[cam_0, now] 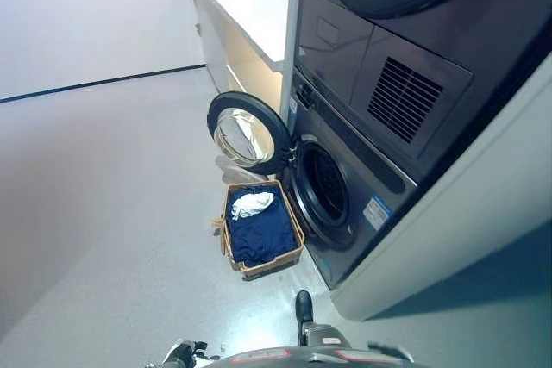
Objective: Put the clothes in the basket into the washing machine.
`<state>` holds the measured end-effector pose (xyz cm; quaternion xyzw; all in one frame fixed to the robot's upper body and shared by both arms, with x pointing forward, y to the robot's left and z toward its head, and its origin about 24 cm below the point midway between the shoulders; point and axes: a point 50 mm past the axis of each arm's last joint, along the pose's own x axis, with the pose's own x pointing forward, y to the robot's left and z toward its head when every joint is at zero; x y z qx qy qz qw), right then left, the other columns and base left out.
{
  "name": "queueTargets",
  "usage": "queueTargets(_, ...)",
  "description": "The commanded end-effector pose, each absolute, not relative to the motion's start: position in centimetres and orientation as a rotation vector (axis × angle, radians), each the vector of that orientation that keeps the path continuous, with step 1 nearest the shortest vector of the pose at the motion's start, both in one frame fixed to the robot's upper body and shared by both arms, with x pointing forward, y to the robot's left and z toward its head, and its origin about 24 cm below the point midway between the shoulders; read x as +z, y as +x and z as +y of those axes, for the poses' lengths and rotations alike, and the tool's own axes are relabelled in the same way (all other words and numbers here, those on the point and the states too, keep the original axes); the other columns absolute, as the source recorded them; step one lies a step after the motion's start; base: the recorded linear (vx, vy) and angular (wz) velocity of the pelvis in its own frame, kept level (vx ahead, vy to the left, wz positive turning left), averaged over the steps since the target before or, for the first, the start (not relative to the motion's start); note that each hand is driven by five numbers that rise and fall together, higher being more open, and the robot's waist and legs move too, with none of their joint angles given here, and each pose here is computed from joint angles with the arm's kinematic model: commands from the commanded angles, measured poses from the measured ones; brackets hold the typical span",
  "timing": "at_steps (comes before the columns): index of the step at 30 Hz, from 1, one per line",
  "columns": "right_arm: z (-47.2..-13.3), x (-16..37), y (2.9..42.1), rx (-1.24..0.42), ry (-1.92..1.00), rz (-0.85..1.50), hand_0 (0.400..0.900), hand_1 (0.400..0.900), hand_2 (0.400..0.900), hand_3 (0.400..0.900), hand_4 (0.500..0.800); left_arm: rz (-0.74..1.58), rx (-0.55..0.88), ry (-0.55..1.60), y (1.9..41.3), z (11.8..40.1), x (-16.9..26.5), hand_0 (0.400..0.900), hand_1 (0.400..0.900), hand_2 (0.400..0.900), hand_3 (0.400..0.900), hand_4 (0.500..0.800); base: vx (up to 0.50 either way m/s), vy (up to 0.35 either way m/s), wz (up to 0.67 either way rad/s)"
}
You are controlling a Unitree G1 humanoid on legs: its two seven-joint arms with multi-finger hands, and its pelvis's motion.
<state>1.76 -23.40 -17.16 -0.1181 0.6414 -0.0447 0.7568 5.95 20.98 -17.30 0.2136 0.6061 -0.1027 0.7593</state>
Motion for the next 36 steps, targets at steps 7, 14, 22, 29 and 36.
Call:
queueTargets(7,-24.4,-16.9,1.7,-0.116,-0.293,1.392,0.9,0.9,0.9,0.9,0.8,1.334,-0.208,0.458,5.1,21.5,-17.3,0.9,0.9,0.9,0.9,0.8,0.252,-0.102,0.18)
queueTargets(14,-25.6,-16.6,1.9,-0.18,-0.284,1.376,0.9,0.9,0.9,0.9,0.8,1.29,-0.184,0.467,6.8,21.7,-17.0,0.9,0.9,0.9,0.9,0.8,0.266,-0.2,0.25)
queueTargets(22,-27.7,-15.9,0.9,-0.267,-0.292,1.397,0.9,0.9,0.9,0.9,0.8,1.199,-0.179,0.497,10.0,22.0,-16.3,0.9,0.9,0.9,0.9,0.8,0.18,-0.208,-0.01)
queueTargets(29,-27.8,-15.9,0.1,-0.287,-0.298,1.427,0.9,0.9,0.9,0.9,0.8,1.208,-0.161,0.51,9.9,22.6,-16.3,0.9,0.9,0.9,0.9,0.8,0.156,-0.1,-0.28)
queueTargets(36,-27.4,-16.0,1.2,-0.243,-0.334,1.387,0.9,0.9,0.9,0.9,0.8,1.225,-0.118,0.499,9.2,23.1,-16.3,0.9,0.9,0.9,0.9,0.8,0.186,0.065,-0.53)
